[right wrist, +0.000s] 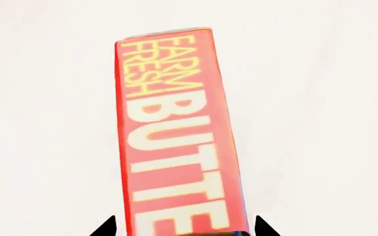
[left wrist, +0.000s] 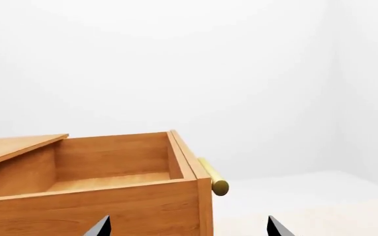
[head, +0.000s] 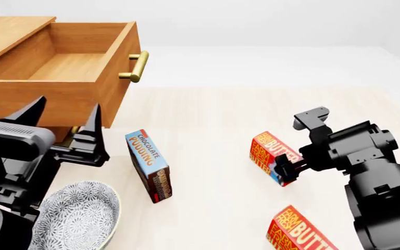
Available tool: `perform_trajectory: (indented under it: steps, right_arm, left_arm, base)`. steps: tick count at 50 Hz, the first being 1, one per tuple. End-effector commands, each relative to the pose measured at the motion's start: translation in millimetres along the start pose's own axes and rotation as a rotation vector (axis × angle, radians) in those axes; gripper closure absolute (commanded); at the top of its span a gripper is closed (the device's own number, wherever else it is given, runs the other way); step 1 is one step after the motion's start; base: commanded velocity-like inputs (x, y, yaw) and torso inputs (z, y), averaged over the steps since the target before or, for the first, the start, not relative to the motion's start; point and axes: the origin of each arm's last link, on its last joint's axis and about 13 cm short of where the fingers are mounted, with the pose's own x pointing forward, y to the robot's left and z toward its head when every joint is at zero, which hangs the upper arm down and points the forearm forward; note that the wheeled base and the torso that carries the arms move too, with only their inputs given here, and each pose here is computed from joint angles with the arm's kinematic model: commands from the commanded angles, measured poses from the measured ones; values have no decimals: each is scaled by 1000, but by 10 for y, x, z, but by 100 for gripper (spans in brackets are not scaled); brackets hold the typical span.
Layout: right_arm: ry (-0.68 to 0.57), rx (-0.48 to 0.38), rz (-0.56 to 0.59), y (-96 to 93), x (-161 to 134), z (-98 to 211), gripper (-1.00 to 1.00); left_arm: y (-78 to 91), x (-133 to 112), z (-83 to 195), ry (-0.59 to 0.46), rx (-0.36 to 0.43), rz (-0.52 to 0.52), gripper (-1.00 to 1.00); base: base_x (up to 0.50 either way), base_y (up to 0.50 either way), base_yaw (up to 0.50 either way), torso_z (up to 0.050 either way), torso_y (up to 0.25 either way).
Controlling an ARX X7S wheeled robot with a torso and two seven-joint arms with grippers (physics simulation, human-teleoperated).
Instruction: Put the butter at the front in the top drawer of the cabinet and close it.
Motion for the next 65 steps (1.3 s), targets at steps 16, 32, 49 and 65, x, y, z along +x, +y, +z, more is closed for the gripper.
perform_trajectory:
  steps: [16, 32, 49, 65]
  right_arm:
    - [-83, -6, -19, -22, 9, 26, 100]
    - [-422, -162, -155, -8, -889, 638, 100]
    - [-550, -440, -386, 391, -1507, 740, 100]
    - [-622, -652, -612, 590, -1915, 854, 100]
  left_arm:
    - [-5, -11, -49, 9, -3, -2, -100]
    - [-18, 2, 45, -4, 12, -10, -100]
    - [42, 99, 426, -45, 176, -7, -100]
    - [189, 950, 1551, -176, 850, -146, -100]
  base:
    - [0, 0, 0, 0, 0]
    - [0, 0, 0, 0, 1]
    - [0, 0, 0, 0, 1]
    - [0, 0, 0, 0, 1]
